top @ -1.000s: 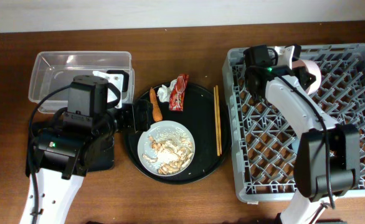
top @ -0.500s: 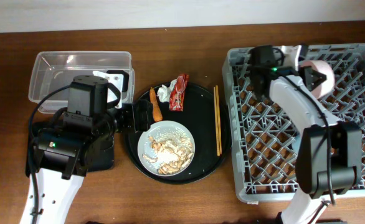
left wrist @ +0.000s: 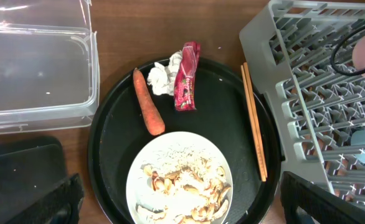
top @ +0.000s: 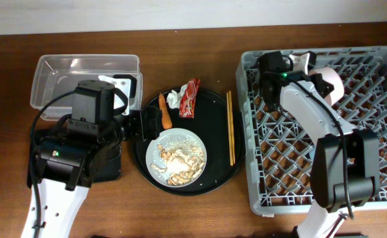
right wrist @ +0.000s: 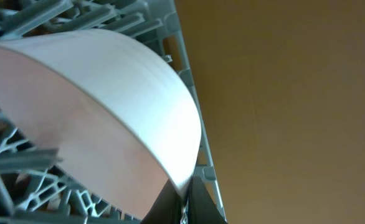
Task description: Sort waste into correct bins and load items into the dishwasher rack
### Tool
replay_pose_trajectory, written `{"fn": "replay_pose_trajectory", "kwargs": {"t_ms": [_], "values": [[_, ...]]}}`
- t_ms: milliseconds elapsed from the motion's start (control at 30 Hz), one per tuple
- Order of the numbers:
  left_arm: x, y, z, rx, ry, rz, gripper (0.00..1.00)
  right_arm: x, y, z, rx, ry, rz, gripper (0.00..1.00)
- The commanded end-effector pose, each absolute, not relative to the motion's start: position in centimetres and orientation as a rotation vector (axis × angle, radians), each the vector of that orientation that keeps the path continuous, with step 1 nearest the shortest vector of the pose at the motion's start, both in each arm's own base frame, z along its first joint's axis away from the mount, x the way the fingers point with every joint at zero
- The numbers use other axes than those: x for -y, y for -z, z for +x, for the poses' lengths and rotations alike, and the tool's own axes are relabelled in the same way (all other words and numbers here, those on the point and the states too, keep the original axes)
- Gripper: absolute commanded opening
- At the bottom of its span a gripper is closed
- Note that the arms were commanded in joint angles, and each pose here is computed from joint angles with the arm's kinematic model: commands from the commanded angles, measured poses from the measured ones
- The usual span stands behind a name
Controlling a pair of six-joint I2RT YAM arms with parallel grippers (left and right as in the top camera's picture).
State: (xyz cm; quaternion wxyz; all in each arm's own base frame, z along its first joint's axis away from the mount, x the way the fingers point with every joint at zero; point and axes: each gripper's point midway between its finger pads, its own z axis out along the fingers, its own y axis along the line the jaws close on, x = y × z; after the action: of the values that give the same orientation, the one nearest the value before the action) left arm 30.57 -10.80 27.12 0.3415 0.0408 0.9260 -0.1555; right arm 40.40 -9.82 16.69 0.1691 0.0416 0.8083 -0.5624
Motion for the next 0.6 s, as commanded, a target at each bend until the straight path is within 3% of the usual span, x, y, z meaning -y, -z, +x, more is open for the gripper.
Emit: {"fn": "replay_pose_trajectory", "kwargs": {"t_ms": [0, 33, 167, 367, 500, 567], "values": [[10.8, -27.7, 30.6, -2.395, 0.402, 0.091, 0.99, 7.9, -14.3, 39.8, -2.419, 1.504, 0.014, 0.45], [10.8, -27.7, 30.6, -2.395, 0.402, 0.091, 0.99, 7.5, -14.0, 39.6, -2.443, 1.491, -0.014, 0.52], [10.8, -27.7, 30.6, -2.395, 0.402, 0.091, 0.99, 4.8, -14.4, 39.1, -2.472, 1.362, -0.017, 0.98], [10.8, -27.7, 30.6, -2.395, 0.402, 0.091, 0.99, 0.5, -18.4, 38.7, -2.476, 1.055, 0.045, 0.98], [10.8, -27.7, 30.6, -2.395, 0.402, 0.091, 0.99, -5.6, -20.4, 38.5, -2.547, 0.576, -0.014, 0.99], [10.8, -27.7, 30.6, -2.395, 0.402, 0.091, 0.99, -10.3, -19.9, 37.2, -2.63, 0.241, -0.107, 0.86]]}}
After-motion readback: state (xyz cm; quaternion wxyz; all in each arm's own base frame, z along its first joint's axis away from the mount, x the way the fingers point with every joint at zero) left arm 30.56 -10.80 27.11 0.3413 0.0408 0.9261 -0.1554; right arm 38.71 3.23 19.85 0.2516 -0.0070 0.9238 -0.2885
